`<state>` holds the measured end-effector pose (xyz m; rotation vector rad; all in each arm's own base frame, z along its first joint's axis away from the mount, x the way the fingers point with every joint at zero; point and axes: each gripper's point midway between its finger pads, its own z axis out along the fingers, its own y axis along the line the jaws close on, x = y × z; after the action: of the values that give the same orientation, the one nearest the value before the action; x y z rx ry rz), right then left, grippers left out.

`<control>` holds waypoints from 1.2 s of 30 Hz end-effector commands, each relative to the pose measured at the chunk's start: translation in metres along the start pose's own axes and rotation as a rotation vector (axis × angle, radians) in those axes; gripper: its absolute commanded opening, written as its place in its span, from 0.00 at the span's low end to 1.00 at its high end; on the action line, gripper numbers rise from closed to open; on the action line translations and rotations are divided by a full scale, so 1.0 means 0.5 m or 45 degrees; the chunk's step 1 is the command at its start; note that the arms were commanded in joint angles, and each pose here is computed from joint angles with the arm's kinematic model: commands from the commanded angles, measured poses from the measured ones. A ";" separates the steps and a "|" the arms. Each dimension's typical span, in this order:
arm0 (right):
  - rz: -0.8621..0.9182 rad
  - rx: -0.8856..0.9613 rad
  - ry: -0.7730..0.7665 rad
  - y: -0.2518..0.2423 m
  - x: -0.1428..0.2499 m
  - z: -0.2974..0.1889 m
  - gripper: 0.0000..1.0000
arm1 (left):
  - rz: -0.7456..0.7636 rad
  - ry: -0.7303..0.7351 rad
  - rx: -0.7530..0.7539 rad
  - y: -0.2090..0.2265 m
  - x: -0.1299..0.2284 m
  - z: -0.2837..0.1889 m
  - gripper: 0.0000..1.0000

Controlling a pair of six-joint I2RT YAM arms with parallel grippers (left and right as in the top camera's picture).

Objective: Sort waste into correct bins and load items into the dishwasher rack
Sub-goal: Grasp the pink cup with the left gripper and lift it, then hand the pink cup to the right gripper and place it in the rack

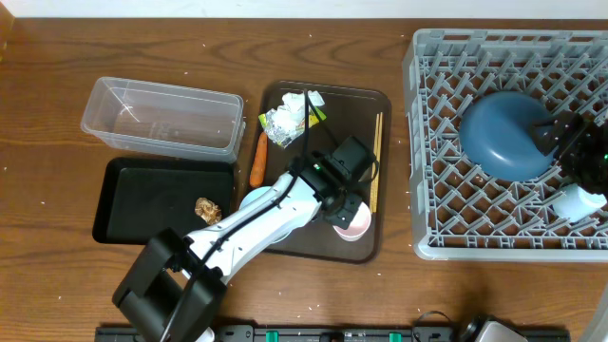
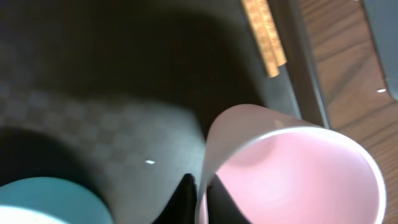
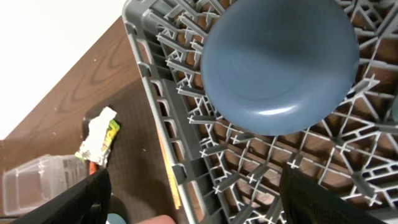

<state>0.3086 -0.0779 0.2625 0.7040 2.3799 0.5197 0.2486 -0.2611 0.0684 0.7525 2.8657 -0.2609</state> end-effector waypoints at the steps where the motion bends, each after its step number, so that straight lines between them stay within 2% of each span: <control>1: -0.138 -0.018 0.000 0.013 -0.001 -0.002 0.80 | -0.082 -0.124 0.004 0.039 -0.056 -0.071 0.06; 5: -0.210 -0.189 0.025 0.059 0.010 -0.006 0.75 | -0.223 -0.327 0.248 0.073 -0.120 -0.201 0.06; 8: -0.334 -0.378 0.065 0.122 0.034 -0.009 0.74 | -0.287 -0.486 0.520 0.095 -0.152 -0.296 0.06; 12: -0.550 -0.673 0.153 0.232 0.094 -0.018 0.71 | -0.269 -0.610 0.949 0.100 -0.165 -0.403 0.06; 17: -0.810 -0.895 0.227 0.350 0.172 -0.020 0.72 | -0.167 -0.648 1.268 0.080 -0.155 -0.475 0.06; 21: -1.014 -1.148 0.222 0.444 0.225 -0.050 0.73 | -0.039 -0.672 1.432 0.053 -0.145 -0.520 0.06; 25: -1.157 -1.270 0.205 0.496 0.265 -0.067 0.77 | 0.037 -0.679 1.526 0.040 -0.135 -0.546 0.06; 34: -1.341 -1.450 0.230 0.543 0.339 -0.099 0.76 | 0.094 -0.699 1.557 0.035 -0.133 -0.558 0.06; 36: -1.365 -1.468 0.234 0.547 0.350 -0.102 0.78 | 0.099 -0.702 1.556 0.035 -0.133 -0.559 0.06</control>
<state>0.2639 0.2218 0.3570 -0.9938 1.8179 1.2221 0.2869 -0.2193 0.3455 0.6922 1.9471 -1.8726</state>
